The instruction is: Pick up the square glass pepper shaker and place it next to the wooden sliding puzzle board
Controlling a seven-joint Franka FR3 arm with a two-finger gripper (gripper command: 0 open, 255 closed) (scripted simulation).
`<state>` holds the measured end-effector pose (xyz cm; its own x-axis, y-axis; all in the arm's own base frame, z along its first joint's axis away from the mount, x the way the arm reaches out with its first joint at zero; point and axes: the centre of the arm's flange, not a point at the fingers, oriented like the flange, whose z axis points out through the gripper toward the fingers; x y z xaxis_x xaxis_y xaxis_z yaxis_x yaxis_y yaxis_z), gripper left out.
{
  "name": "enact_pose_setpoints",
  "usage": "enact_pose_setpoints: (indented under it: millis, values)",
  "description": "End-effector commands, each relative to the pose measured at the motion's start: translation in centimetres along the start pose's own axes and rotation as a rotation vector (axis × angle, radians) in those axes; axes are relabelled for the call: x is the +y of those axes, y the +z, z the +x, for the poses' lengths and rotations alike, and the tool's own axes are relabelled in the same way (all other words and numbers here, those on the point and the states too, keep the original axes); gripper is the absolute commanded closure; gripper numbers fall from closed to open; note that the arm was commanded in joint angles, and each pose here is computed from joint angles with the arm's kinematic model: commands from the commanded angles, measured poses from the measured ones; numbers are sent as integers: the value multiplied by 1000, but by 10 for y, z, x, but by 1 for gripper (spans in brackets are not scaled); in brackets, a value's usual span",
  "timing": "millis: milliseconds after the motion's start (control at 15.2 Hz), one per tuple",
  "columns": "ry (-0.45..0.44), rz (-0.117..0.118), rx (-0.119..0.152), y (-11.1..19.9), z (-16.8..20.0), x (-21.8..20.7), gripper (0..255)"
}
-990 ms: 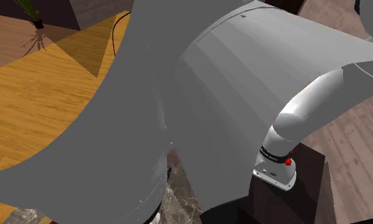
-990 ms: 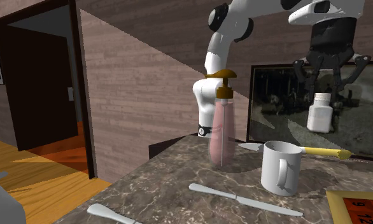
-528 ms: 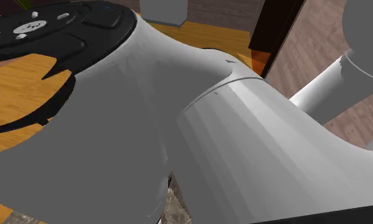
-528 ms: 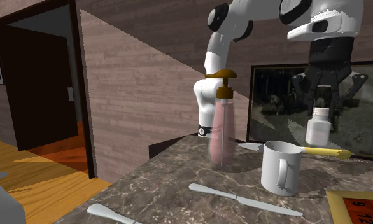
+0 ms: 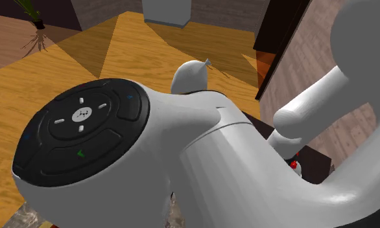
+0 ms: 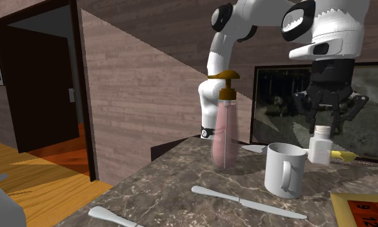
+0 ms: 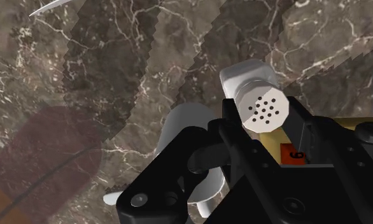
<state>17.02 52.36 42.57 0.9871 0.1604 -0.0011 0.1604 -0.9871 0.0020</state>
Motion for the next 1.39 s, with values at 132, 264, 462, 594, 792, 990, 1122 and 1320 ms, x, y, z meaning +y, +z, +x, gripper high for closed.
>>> enact_pose_setpoints:
  millis: [132,264,462,594,792,990,1122,1320]
  values:
    - [0,0,0,21,-1,0,255]
    - [0,0,0,32,-1,0,255]
    - [0,0,0,45,-1,0,255]
    - [0,0,0,45,-1,0,255]
    - [0,0,0,45,-1,0,255]
    - [0,0,0,45,-1,0,0]
    - [0,0,0,45,-1,0,0]
    - [0,0,0,31,-1,0,0]
